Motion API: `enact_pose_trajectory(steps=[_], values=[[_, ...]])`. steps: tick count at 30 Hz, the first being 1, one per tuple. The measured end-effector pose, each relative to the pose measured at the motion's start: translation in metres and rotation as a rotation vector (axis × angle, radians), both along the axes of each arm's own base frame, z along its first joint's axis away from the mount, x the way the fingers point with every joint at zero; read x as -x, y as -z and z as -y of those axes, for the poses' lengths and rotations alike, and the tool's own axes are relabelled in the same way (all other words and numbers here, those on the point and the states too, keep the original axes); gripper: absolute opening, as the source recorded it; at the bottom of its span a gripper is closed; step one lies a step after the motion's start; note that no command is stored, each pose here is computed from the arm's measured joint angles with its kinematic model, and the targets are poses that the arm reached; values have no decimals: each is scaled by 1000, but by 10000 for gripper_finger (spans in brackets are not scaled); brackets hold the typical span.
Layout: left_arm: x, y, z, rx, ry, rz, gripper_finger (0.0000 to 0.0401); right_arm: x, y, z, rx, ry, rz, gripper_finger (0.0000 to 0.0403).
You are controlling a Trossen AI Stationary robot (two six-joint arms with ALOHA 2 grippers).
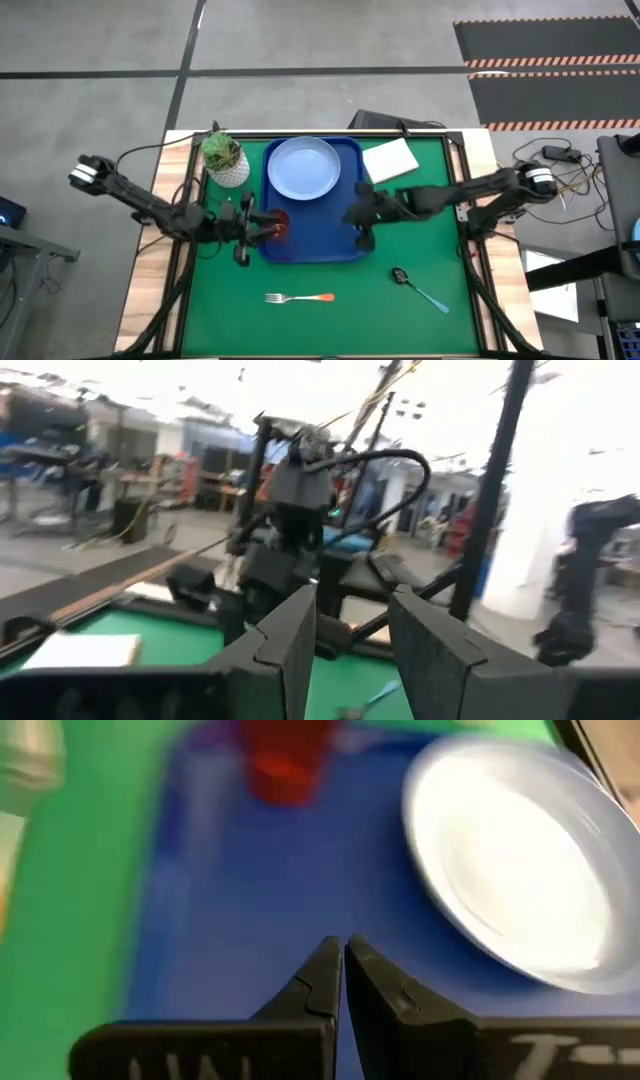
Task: Pick and place plate/cup/fork/spoon on tray
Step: Put the orange fork on the blue tray to the left of the light blue plate
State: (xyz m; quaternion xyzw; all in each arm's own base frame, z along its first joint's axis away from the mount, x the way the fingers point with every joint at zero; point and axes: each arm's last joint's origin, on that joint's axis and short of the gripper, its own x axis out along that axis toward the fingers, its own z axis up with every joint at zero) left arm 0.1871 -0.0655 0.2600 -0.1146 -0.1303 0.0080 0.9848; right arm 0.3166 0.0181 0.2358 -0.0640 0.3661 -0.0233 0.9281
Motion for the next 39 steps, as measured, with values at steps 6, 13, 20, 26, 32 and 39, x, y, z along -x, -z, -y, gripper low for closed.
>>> enact_pose_trajectory(steps=[6,13,20,26,32,39], values=[[-2,1,14,8,61,18,109,5,-2,-58,-15,-54,69,9],[-4,-14,17,36,56,111,109,-11,-9,-111,-19,-125,100,9],[-5,-22,17,49,56,138,109,-38,10,-143,1,-192,96,9],[-5,-20,17,45,56,131,109,-61,38,-159,5,-193,51,9],[-5,-20,17,-6,37,129,109,-81,51,-171,-31,-174,42,9],[-4,-19,17,-31,29,127,109,-95,66,-190,-32,-197,35,9]])
